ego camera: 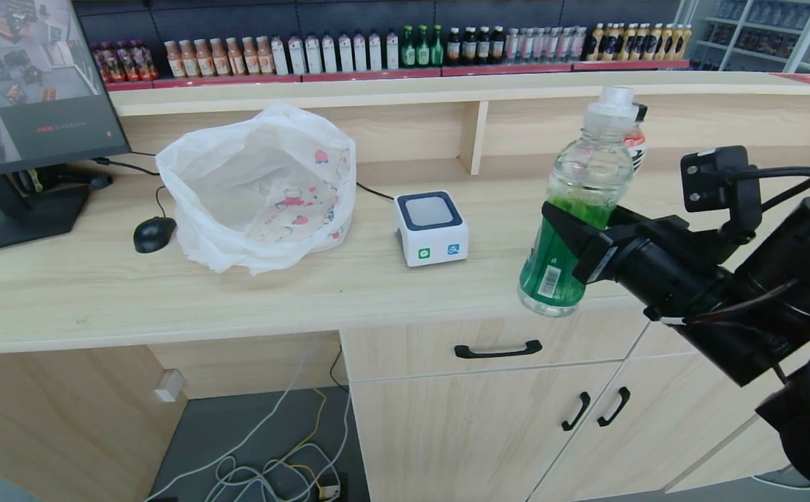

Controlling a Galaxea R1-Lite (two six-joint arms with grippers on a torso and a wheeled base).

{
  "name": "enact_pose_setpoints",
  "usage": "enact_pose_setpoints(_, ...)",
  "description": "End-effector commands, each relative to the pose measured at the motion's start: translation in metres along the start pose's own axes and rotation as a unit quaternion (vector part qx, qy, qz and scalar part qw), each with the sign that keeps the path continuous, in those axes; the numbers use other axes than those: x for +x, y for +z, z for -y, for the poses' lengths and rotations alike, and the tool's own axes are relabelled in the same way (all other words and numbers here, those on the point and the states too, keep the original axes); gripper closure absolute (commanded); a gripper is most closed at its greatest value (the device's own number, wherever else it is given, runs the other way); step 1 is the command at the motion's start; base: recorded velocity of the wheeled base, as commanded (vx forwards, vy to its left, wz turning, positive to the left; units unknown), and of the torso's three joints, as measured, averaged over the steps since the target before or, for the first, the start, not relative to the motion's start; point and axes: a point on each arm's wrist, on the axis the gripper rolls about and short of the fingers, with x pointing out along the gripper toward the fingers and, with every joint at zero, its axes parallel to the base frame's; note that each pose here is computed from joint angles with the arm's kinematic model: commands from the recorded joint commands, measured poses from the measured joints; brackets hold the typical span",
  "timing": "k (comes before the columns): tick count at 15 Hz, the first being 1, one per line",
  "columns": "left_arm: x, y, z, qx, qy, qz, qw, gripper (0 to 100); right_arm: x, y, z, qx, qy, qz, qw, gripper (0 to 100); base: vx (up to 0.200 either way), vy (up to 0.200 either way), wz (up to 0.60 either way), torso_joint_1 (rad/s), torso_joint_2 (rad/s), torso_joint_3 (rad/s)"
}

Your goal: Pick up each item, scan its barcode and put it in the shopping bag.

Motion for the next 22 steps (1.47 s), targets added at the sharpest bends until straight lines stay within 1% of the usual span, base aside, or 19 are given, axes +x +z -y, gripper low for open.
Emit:
enact_pose_setpoints(1, 0.000, 0.000, 0.000, 0.000, 0.000, 0.000, 1.0000, 0, -0.016, 0.006, 0.001, 0.000, 0.002, 0.002, 1.000, 100, 0.000, 0.000, 0.00, 0.000, 0.00, 0.000)
enact_pose_setpoints(6, 0.000, 0.000, 0.000, 0.000, 0.000, 0.000, 1.0000, 0, -0.039, 0.011, 0.002, 0.001, 0.011, 0.000, 1.000, 100, 0.000, 0.000, 0.00, 0.000, 0.00, 0.000)
enact_pose_setpoints(7, 0.000, 0.000, 0.000, 0.000, 0.000, 0.000, 1.0000, 0, -0.042, 0.011, 0.001, 0.016, 0.013, -0.003, 1.000, 100, 0.000, 0.000, 0.00, 0.000, 0.00, 0.000)
enact_pose_setpoints(8, 0.000, 0.000, 0.000, 0.000, 0.000, 0.000, 1.0000, 0, -0.044, 0.010, -0.006, 0.047, 0.025, -0.005, 0.999, 100, 0.000, 0.000, 0.00, 0.000, 0.00, 0.000)
enact_pose_setpoints(9, 0.000, 0.000, 0.000, 0.000, 0.000, 0.000, 1.0000, 0, -0.043, 0.011, -0.010, 0.063, 0.033, -0.006, 0.997, 100, 0.000, 0.000, 0.00, 0.000, 0.00, 0.000)
enact_pose_setpoints(12, 0.000, 0.000, 0.000, 0.000, 0.000, 0.000, 1.0000, 0, -0.035, 0.011, -0.030, 0.092, 0.072, -0.005, 0.993, 100, 0.000, 0.000, 0.00, 0.000, 0.00, 0.000)
enact_pose_setpoints(14, 0.000, 0.000, 0.000, 0.000, 0.000, 0.000, 1.0000, 0, -0.024, 0.017, -0.053, 0.141, 0.110, 0.005, 0.984, 100, 0.000, 0.000, 0.00, 0.000, 0.00, 0.000)
enact_pose_setpoints(17, 0.000, 0.000, 0.000, 0.000, 0.000, 0.000, 1.0000, 0, -0.012, 0.021, -0.074, 0.192, 0.141, 0.010, 0.971, 100, 0.000, 0.000, 0.00, 0.000, 0.00, 0.000)
enact_pose_setpoints(19, 0.000, 0.000, 0.000, 0.000, 0.000, 0.000, 1.0000, 0, -0.016, 0.024, -0.094, 0.242, 0.175, 0.002, 0.954, 100, 0.000, 0.000, 0.00, 0.000, 0.00, 0.000)
enact_pose_setpoints(22, 0.000, 0.000, 0.000, 0.000, 0.000, 0.000, 1.0000, 0, -0.026, 0.032, -0.112, 0.287, 0.211, -0.004, 0.935, 100, 0.000, 0.000, 0.00, 0.000, 0.00, 0.000)
